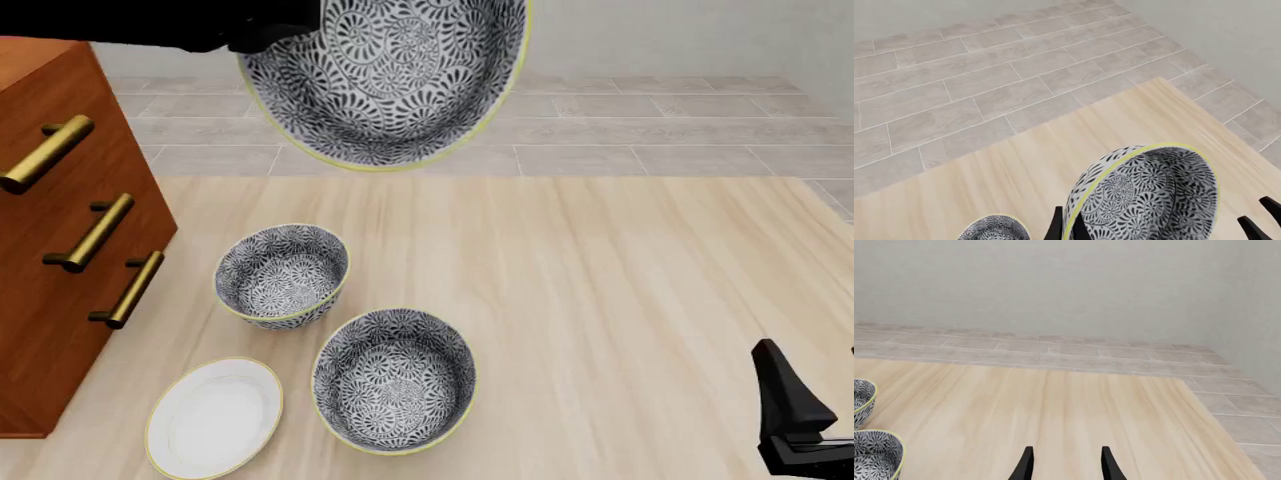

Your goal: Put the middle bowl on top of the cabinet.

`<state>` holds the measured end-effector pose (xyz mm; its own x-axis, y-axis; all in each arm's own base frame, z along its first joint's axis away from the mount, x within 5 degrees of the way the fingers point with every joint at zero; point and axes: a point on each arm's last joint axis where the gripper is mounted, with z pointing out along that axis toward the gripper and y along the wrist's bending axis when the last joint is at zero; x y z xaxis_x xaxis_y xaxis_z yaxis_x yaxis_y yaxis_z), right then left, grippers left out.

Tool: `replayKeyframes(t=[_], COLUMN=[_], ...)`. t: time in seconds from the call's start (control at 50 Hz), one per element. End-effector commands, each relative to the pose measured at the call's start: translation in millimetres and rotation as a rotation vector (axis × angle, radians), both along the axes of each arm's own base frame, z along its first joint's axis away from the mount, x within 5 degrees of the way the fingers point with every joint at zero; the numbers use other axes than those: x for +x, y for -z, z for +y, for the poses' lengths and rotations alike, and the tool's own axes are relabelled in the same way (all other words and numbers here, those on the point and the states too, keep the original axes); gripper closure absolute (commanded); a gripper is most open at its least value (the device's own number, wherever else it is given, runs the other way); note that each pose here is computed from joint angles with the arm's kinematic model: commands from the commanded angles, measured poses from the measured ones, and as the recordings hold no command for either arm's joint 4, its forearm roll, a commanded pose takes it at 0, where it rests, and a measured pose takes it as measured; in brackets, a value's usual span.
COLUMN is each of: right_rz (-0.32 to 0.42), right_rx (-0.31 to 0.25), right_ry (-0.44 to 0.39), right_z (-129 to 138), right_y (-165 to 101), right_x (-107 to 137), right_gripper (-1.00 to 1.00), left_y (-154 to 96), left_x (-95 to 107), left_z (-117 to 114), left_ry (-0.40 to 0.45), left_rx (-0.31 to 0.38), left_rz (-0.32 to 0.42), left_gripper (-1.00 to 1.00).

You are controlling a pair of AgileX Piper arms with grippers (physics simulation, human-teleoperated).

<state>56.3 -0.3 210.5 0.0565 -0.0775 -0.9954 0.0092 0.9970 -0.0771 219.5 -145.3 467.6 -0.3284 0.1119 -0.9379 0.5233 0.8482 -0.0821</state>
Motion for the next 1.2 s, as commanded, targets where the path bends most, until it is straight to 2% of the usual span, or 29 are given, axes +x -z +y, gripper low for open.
replayKeyframes(t=[0.02, 0.46, 0.72, 0.96, 1.2], right_rz=[0.000, 0.001, 0.002, 0.002, 0.004], right_rx=[0.002, -0.002, -0.006, -0.008, -0.004], right_ry=[0.000, 0.002, 0.003, 0.003, 0.006], right_z=[0.0, -0.1, -0.1, -0.1, -0.4], right_y=[0.0, 0.1, 0.2, 0.2, 0.4], right_x=[0.0, 0.0, 0.0, 0.0, 0.0], right_gripper=[-1.00, -1.00, -1.00, -1.00, -1.00], left_y=[-14.3, -36.3, -50.7, -72.1, -73.6], left_x=[-7.4, -15.7, -24.9, -37.3, -42.2], left_z=[16.7, 46.3, 64.0, 75.9, 87.5], left_ry=[-0.035, -0.125, -0.190, -0.214, -0.271], left_rx=[-0.009, 0.002, 0.003, 0.041, 0.041], left_rz=[-0.025, -0.022, 0.027, 0.055, 0.108], left_gripper=[1.00, 1.00, 1.00, 1.00, 1.00])
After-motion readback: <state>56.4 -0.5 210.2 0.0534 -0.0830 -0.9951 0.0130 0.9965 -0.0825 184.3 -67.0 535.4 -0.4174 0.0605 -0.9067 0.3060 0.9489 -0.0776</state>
